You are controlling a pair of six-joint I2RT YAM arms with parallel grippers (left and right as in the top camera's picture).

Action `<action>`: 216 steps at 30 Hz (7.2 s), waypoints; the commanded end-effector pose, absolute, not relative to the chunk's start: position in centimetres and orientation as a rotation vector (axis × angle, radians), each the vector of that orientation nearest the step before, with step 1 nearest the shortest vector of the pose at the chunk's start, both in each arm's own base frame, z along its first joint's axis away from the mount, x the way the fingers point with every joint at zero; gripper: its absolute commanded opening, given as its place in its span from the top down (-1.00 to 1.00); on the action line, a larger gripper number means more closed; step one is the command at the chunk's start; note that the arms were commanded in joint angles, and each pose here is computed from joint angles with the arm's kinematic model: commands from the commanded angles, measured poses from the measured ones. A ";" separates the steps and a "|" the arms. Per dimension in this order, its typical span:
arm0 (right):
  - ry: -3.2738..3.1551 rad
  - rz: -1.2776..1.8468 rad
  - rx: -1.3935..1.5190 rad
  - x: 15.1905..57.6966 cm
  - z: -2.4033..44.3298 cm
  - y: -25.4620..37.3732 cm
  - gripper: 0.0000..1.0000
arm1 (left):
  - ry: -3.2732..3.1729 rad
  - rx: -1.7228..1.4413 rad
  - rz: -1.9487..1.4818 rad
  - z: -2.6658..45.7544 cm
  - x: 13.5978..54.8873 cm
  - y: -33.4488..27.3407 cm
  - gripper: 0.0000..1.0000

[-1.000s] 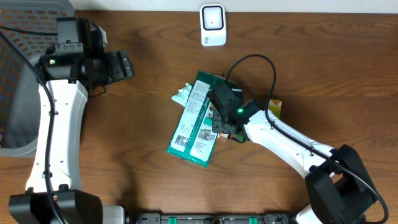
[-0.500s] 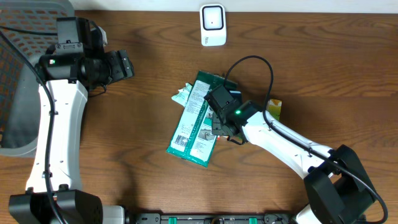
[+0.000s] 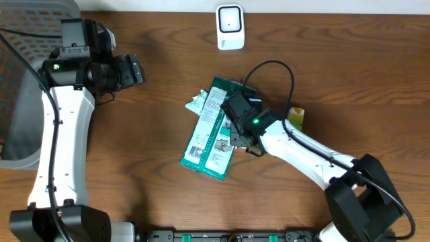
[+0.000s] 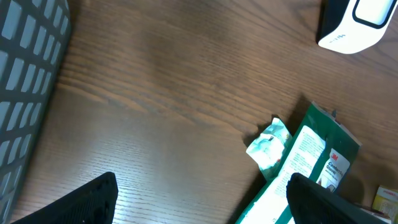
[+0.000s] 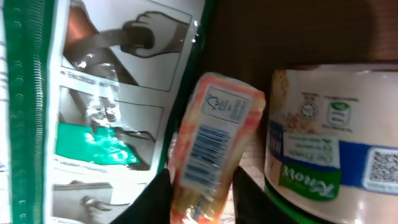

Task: Scan the item barcode
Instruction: 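Grasp the small Kleenex tissue pack beside the jar with the right gripper, then lift the Kleenex pack up and bring it toward the left gripper, then grasp the Kleenex pack with the left gripper and open the right gripper, then carry the Kleenex pack with the left gripper over the white scanner, then hold the Kleenex pack above the white scanner with the left gripper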

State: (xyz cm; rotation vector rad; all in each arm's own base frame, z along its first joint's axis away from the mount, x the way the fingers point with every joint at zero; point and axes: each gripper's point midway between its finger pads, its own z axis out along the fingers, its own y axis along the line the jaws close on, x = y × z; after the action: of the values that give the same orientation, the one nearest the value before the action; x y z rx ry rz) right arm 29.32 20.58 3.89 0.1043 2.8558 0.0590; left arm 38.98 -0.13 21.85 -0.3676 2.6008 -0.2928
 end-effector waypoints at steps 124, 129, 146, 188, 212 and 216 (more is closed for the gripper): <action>1.669 1.447 -0.692 33.6 37.2 22.5 0.98 | 1.774 0.893 -1.655 38.1 31.8 -24.7 0.18; 1.703 1.445 -0.690 33.5 36.3 22.5 0.84 | 1.789 0.872 -1.621 37.9 32.4 -24.7 0.37; 1.873 1.497 -0.458 35.1 34.2 17.8 -0.46 | 2.173 0.300 -1.165 35.5 38.8 -21.1 0.86; 2.882 0.173 0.278 34.4 18.0 6.4 -0.98 | 2.352 0.442 -0.183 25.2 53.7 -23.1 0.85; 2.881 0.174 0.277 34.4 18.0 6.4 -0.98 | 2.119 0.623 0.081 13.6 64.3 -25.9 0.85; 2.881 0.174 0.277 34.4 18.0 6.4 -0.99 | 2.102 0.708 0.219 13.5 64.0 -25.7 0.86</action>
State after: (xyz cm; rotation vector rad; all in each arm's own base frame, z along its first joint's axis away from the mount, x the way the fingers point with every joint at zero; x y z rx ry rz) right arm 34.39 6.34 18.04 0.2940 2.8781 0.1909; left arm 64.14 -25.74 13.17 0.6089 2.1375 0.0886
